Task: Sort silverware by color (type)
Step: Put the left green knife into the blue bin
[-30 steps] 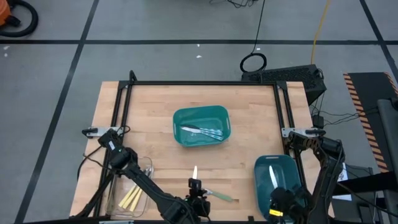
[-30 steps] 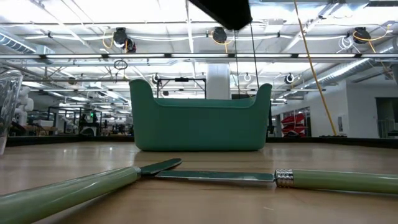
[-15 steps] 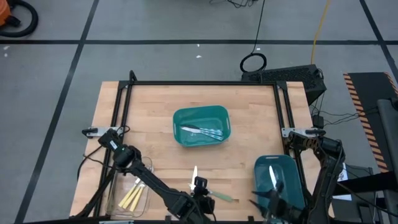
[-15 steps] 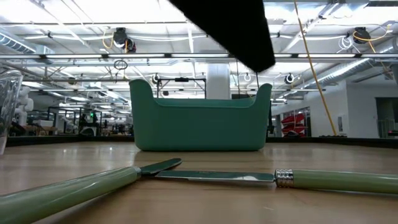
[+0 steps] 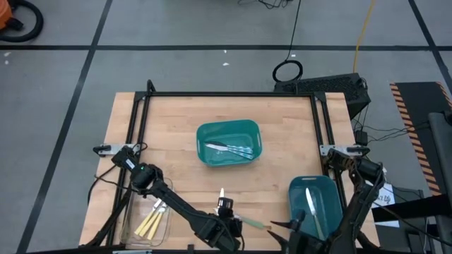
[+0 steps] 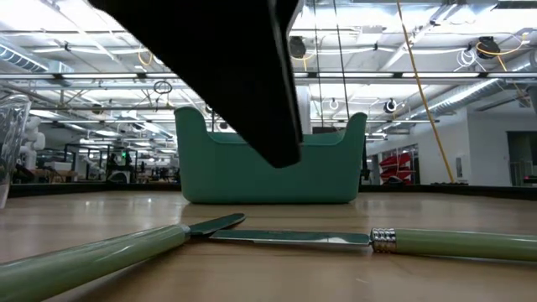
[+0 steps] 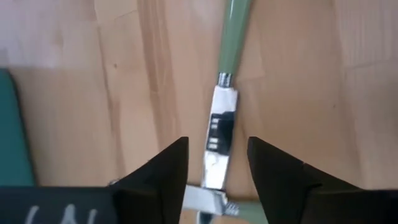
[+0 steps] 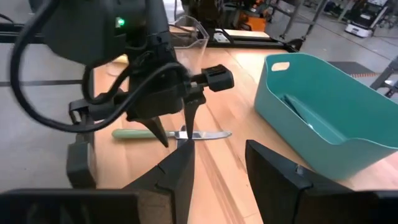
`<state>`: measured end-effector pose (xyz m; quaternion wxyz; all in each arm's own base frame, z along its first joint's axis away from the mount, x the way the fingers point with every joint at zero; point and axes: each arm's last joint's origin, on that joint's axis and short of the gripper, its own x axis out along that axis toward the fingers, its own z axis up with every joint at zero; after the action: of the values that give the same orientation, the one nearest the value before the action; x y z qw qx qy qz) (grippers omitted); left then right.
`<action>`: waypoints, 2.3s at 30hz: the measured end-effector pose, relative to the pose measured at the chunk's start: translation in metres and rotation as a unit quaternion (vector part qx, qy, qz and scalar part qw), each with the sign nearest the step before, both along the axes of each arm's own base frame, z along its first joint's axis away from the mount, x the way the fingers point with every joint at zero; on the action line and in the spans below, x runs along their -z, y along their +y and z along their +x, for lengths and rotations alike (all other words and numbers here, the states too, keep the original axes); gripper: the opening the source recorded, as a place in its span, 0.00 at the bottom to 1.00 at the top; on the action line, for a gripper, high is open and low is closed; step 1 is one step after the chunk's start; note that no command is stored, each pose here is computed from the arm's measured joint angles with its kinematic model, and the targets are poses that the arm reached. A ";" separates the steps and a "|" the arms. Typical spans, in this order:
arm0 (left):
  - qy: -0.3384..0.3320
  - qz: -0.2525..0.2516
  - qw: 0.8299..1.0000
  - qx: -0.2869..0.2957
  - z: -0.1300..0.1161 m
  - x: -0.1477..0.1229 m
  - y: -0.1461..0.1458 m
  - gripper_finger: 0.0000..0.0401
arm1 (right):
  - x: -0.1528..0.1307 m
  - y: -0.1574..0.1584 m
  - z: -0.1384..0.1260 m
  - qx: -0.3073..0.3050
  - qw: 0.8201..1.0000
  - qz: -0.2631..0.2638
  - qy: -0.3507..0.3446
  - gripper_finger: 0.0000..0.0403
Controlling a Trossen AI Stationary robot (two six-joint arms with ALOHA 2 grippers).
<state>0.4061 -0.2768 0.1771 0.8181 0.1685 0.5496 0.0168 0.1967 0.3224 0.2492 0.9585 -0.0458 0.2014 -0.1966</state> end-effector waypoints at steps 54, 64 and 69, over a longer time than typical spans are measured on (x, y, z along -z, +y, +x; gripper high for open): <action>0.205 0.056 0.842 0.496 -0.003 0.028 0.012 0.25 | 0.040 -0.034 0.094 -0.055 0.971 -0.087 0.217 0.33; 0.191 0.047 0.866 0.460 0.014 0.028 0.034 0.13 | 0.040 -0.040 0.099 -0.054 0.968 -0.098 0.225 0.33; 0.191 0.049 0.873 0.447 0.014 0.028 0.035 0.12 | 0.041 -0.043 0.100 -0.048 0.967 -0.099 0.229 0.33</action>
<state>0.4201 -0.2422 0.1495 0.6083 0.4363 0.5594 -0.3559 0.2967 0.2797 0.2085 0.8859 -0.1934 0.3926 -0.1536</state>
